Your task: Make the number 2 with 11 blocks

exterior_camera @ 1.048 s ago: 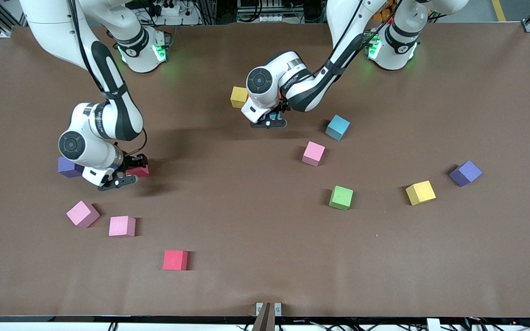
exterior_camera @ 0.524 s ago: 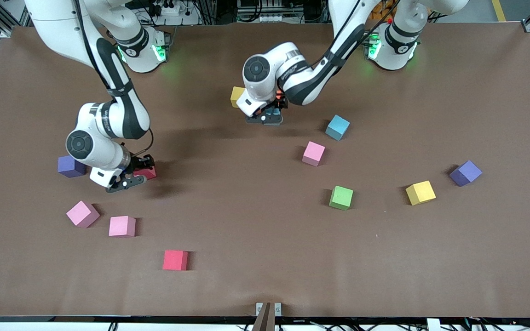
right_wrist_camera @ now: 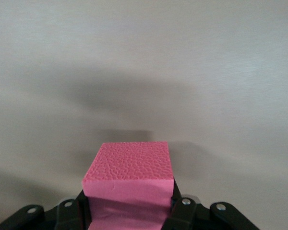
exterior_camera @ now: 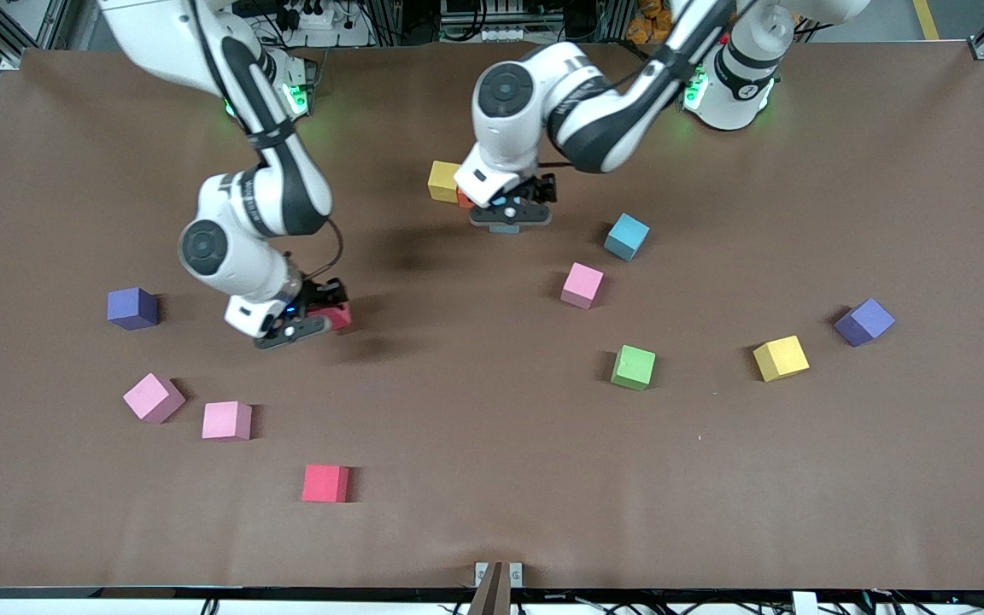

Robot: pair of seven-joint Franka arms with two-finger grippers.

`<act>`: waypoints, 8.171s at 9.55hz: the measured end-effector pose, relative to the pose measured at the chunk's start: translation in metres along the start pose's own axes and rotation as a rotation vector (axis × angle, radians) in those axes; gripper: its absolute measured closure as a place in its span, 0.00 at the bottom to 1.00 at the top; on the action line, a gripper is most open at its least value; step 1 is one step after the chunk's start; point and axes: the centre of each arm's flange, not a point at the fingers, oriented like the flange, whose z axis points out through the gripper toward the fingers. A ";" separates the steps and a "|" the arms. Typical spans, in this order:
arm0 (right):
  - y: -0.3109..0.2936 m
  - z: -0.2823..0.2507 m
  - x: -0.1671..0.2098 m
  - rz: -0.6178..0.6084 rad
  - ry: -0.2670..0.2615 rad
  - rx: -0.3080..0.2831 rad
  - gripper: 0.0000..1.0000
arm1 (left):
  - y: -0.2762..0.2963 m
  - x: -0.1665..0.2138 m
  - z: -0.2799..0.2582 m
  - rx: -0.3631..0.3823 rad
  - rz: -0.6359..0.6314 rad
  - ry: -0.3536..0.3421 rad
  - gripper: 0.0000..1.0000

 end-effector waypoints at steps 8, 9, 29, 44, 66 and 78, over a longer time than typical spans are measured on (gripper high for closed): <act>-0.219 0.043 -0.029 0.267 0.094 -0.006 0.41 | -0.176 0.116 -0.043 0.035 0.001 0.018 0.00; -0.236 0.052 -0.032 0.289 0.096 -0.010 0.41 | -0.193 0.127 -0.035 0.043 0.018 0.011 0.00; -0.339 0.098 -0.066 0.370 0.008 -0.094 0.41 | -0.207 0.236 0.079 0.051 0.171 0.049 0.00; -0.336 0.100 -0.064 0.345 -0.014 -0.151 0.00 | -0.203 0.240 0.125 0.040 0.183 0.054 0.30; -0.045 -0.079 0.112 -0.708 0.079 -0.135 0.00 | -0.070 0.128 -0.047 0.108 0.762 0.114 0.39; 0.062 -0.038 0.200 -1.015 0.207 -0.282 0.00 | 0.080 -0.005 0.031 0.104 1.414 0.059 0.39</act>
